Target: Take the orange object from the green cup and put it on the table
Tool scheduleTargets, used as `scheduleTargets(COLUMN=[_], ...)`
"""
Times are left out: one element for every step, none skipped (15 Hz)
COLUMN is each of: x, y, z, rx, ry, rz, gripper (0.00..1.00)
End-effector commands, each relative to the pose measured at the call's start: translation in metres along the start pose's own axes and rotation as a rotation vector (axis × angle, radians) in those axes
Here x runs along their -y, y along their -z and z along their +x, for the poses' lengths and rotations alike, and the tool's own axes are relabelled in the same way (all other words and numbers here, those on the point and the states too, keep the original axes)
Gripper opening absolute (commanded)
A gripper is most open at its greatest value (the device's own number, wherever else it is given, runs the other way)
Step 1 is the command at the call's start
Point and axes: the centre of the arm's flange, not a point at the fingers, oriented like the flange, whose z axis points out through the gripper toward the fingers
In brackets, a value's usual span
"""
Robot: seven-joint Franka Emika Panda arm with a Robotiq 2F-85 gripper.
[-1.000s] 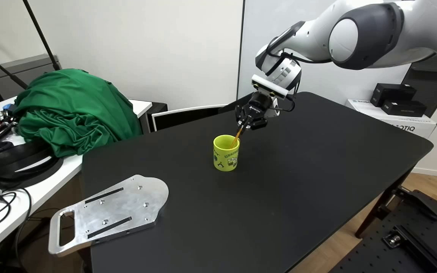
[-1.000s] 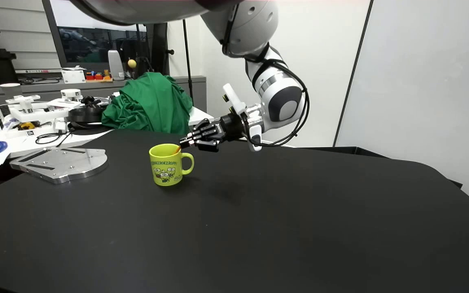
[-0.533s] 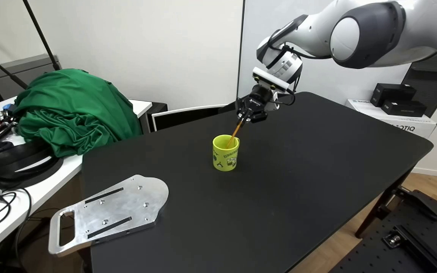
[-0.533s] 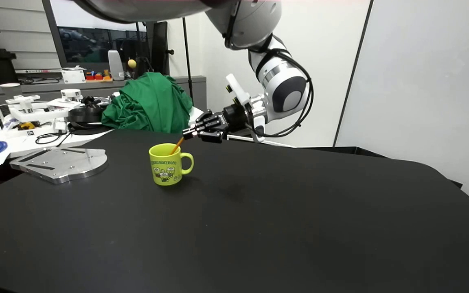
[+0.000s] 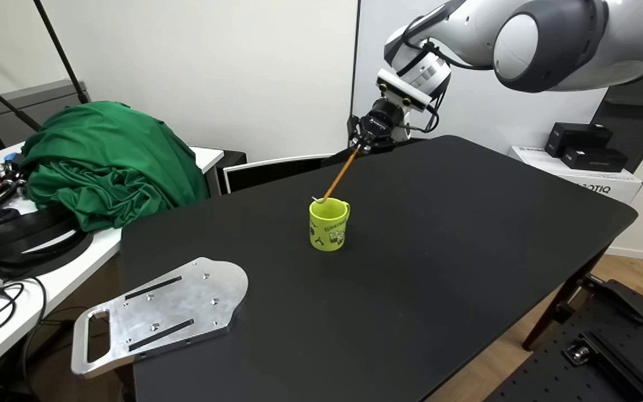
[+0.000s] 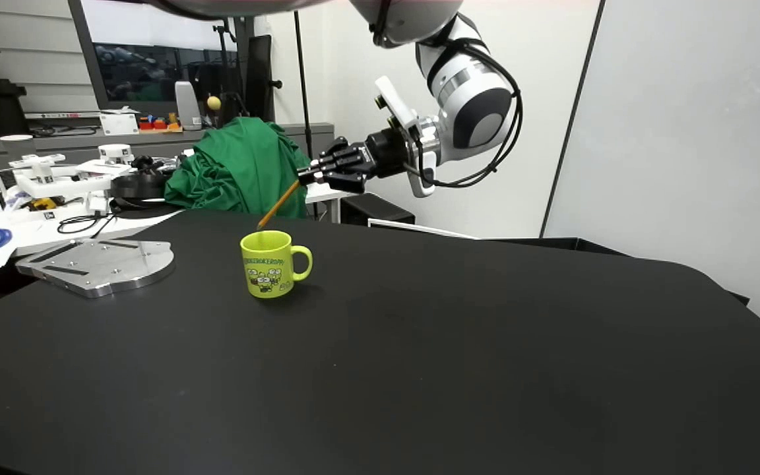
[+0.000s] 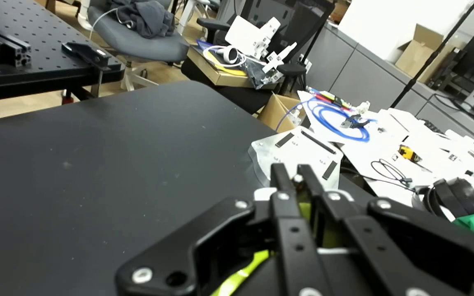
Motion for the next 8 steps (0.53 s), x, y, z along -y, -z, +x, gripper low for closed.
scheduleTargets(x=[0.026,0.029,0.032,0.034,0.035,0.034,0.034,0.031], y=[0.024,0.027,0.027,0.028,0.029,0.029,0.03,0.031], z=[-0.029,-0.037,-0.046,-0.054,-0.06,-0.068,-0.073,-0.079], rx=[0.025,0.01,-0.025,-0.066,-0.11,-0.155,-0.191,-0.235], ry=[0.001,0.008,0.017,0.025,0.03,0.032,0.031,0.032], rz=[-0.002,-0.019,-0.045,-0.077,-0.106,-0.143,-0.171,-0.197], gripper=[0.02,0.02,0.02,0.02,0.02,0.02,0.02,0.02])
